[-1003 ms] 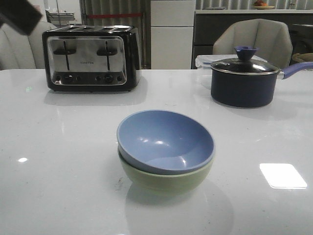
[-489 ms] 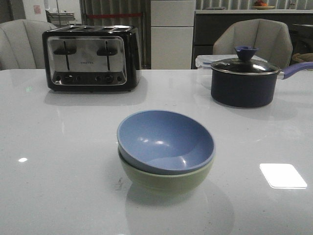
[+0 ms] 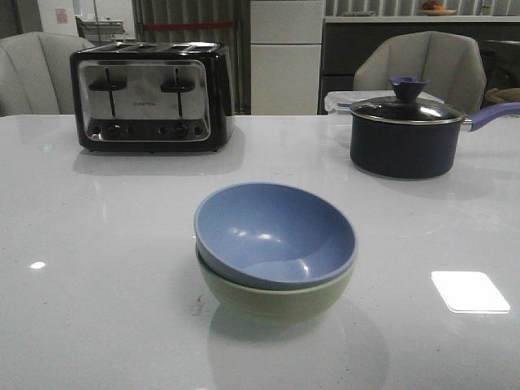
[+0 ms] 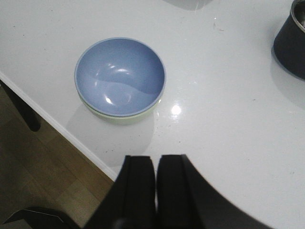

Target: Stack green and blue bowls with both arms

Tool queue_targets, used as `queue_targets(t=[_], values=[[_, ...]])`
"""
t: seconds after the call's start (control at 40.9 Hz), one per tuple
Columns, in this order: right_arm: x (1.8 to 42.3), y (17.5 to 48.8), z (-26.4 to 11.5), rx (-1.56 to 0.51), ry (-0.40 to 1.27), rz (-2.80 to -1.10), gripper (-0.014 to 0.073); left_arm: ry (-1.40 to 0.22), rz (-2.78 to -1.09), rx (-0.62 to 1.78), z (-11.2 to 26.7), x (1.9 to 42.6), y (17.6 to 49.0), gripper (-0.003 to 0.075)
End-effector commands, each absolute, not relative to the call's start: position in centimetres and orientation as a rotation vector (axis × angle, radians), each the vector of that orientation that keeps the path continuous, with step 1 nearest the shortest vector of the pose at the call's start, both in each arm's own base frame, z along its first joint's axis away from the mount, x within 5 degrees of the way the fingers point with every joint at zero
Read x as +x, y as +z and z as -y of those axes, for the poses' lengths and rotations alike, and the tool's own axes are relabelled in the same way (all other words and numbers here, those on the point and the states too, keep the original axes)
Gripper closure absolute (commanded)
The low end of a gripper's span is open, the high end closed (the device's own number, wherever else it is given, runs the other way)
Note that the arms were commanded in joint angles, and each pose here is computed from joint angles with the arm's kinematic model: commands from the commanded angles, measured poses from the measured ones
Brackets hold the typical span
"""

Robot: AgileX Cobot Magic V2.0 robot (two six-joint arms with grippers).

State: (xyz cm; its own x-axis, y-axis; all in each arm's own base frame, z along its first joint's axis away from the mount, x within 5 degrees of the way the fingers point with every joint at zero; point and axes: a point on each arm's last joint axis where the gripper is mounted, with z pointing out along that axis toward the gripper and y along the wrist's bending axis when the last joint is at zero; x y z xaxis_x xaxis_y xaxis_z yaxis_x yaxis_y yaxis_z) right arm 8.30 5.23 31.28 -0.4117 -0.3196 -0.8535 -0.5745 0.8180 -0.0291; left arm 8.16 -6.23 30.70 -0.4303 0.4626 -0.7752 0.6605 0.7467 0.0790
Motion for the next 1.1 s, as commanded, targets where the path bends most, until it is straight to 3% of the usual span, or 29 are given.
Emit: queue_targets(t=[0.0, 0.073, 0.636, 0.905, 1.076], values=[[8.6, 32.6, -5.3, -0.630, 0.327, -1.945, 0.0529, -0.328, -2.008, 0.812, 6.6, 8.4, 32.1, 0.0565], [8.6, 32.6, -5.3, -0.630, 0.327, -1.945, 0.0571, -0.328, -2.008, 0.812, 6.6, 8.4, 32.1, 0.0632], [8.6, 32.6, -5.2, -0.632, 0.327, -1.949, 0.0566, -0.331, -1.988, 0.788, 6.1, 8.1, 32.4, 0.0627], [8.6, 32.6, -5.2, -0.632, 0.327, -1.950, 0.0566, -0.198, -1.817, 0.417, 2.3, 5.7, 33.4, 0.0627], [8.6, 32.6, -5.2, -0.632, 0.327, -1.950, 0.0566, -0.091, -1.635, 0.234, 1.1, 4.7, 31.0, 0.0627]])
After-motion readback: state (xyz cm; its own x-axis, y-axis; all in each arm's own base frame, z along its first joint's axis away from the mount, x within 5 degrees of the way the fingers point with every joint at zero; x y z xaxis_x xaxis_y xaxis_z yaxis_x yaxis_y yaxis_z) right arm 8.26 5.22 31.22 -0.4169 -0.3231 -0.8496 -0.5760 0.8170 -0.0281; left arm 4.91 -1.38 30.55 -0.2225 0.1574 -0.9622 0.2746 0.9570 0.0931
